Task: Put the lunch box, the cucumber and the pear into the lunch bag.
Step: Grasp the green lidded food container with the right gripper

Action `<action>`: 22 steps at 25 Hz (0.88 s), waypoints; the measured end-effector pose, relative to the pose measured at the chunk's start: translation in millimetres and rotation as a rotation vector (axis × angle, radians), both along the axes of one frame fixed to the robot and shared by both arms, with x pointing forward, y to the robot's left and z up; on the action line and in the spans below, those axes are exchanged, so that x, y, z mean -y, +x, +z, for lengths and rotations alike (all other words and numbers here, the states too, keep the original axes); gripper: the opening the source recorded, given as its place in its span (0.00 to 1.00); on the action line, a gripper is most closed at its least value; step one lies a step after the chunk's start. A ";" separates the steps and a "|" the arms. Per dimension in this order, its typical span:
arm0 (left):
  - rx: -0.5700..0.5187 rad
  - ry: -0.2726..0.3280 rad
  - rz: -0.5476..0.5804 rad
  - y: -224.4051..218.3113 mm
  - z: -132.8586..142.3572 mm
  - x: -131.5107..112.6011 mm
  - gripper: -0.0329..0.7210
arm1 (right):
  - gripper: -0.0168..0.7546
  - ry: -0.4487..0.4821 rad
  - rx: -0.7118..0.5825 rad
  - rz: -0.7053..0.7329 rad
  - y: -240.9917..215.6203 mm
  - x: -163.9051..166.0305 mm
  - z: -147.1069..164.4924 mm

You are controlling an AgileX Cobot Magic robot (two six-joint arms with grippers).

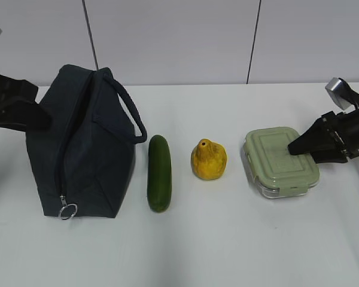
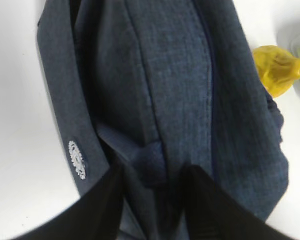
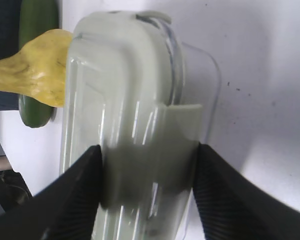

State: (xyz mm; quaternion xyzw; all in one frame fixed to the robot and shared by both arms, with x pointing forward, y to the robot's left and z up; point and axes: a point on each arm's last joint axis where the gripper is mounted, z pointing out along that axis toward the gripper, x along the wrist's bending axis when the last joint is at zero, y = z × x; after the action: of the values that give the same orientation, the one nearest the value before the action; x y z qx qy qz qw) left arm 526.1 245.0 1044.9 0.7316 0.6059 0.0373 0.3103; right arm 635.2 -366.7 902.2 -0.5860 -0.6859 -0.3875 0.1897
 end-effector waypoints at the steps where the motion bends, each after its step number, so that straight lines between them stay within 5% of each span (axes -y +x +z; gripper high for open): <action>1: 0.000 0.000 0.000 0.0 0.0 0.0 0.31 | 0.58 0.000 0.000 0.000 0.0 0.0 0.0; 11: -0.006 -0.023 0.006 -0.2 0.6 1.5 0.08 | 0.58 0.001 0.002 0.000 0.1 0.0 0.1; 16: -0.007 -0.028 -0.008 -1.1 0.8 6.1 0.05 | 0.58 0.001 0.002 0.000 0.1 0.0 0.1; 22: 0.060 0.063 -0.145 -1.9 13.9 32.2 0.05 | 0.58 0.005 0.003 -0.004 0.5 -0.2 0.4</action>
State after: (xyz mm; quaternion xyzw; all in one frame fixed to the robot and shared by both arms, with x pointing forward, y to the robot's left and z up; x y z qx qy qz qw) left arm 524.1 212.9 1058.8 0.7815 0.5404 0.0557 0.3069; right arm 635.6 -366.5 902.6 -0.5862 -0.6840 -0.3907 0.1894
